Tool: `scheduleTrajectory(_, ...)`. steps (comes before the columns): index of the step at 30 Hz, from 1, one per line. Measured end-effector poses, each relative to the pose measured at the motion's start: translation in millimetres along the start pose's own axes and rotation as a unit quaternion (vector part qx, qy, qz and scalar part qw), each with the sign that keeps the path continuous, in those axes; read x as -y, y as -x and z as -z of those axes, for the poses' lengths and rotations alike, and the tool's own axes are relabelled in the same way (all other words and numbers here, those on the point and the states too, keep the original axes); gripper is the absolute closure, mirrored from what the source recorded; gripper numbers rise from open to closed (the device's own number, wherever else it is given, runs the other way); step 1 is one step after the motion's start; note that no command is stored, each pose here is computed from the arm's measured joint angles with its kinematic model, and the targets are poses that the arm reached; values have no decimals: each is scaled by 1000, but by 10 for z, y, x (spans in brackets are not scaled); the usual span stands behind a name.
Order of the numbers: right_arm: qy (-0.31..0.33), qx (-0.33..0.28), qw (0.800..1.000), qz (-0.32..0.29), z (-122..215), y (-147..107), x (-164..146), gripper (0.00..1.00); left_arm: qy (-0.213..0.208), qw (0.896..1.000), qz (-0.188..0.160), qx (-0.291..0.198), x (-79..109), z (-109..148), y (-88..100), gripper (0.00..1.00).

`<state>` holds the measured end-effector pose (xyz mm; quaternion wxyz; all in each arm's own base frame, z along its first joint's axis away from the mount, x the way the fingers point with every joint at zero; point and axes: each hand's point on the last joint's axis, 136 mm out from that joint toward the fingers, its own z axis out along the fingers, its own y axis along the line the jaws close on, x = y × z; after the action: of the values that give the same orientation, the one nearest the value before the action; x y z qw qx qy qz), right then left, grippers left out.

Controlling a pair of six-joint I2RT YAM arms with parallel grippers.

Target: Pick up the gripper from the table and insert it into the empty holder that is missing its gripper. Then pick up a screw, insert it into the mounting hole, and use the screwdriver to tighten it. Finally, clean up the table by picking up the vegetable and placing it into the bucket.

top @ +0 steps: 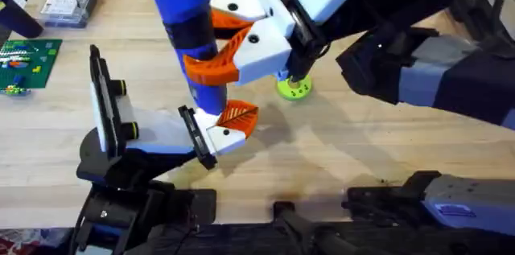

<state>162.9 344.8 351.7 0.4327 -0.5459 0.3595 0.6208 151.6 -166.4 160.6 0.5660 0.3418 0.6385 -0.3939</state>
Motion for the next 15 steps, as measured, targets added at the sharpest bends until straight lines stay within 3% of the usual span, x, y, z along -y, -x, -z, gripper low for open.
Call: scheduleTrajectory(15, 0, 0, 1000, 3, 0, -1, 1, 954, 0, 1000, 0, 0, -1, 0, -1, 984)
